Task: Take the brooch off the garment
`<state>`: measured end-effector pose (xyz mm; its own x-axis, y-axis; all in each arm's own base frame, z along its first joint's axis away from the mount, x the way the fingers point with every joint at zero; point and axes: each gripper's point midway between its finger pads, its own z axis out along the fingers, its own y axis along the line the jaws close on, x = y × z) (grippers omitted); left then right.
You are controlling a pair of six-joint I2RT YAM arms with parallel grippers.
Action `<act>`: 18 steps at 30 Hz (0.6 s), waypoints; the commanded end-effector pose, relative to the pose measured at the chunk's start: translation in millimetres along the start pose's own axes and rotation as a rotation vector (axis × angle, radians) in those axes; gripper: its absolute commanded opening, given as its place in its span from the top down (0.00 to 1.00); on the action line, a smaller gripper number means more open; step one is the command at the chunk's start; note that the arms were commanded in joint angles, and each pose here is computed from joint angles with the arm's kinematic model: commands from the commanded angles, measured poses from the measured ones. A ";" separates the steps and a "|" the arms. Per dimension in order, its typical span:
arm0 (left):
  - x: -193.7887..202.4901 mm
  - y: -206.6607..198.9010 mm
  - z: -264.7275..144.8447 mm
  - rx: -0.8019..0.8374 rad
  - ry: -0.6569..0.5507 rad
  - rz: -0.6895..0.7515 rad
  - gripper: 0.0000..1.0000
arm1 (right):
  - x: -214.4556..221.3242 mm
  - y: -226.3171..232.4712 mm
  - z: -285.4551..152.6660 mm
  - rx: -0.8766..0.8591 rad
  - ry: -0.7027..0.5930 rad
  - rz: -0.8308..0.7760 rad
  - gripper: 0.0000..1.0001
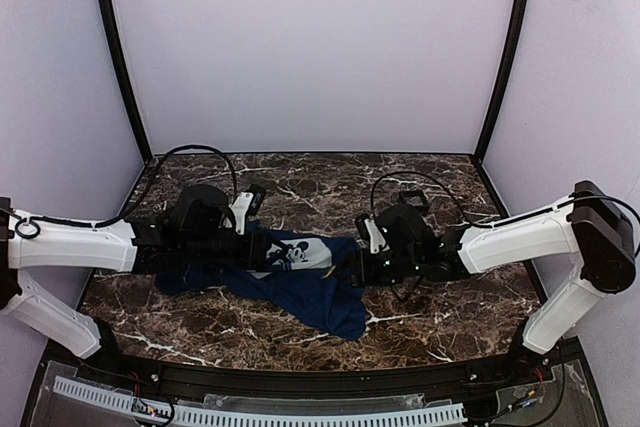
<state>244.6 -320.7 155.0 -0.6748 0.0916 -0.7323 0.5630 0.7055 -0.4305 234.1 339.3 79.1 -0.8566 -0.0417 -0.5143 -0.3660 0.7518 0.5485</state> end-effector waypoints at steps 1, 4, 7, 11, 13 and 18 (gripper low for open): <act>-10.5 -34.5 8.4 0.135 -0.020 0.042 0.47 | -15.0 7.1 1.4 -0.014 -0.045 -0.006 0.50; 0.2 -45.3 19.4 0.179 0.016 0.062 0.47 | -15.4 8.9 3.0 -0.024 -0.047 -0.015 0.67; 3.6 -56.8 27.1 0.227 0.032 0.081 0.47 | -16.1 17.2 2.6 -0.067 -0.048 -0.038 0.85; 4.4 -73.4 33.3 0.306 0.041 0.094 0.46 | -21.4 30.9 -7.4 -0.137 -0.081 -0.068 1.00; 6.4 -77.1 36.9 0.328 0.052 0.095 0.45 | -23.3 34.1 -11.8 -0.155 -0.096 -0.074 1.00; 17.1 -78.1 52.3 0.346 0.100 0.081 0.45 | -21.7 33.4 -11.1 -0.154 -0.090 -0.072 1.00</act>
<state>217.9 -395.6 140.3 -0.6695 0.2114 -0.7121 0.7051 0.4827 -0.5195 235.1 354.4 103.0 -0.8164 -0.0414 -0.5760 -0.4486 0.6735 0.5875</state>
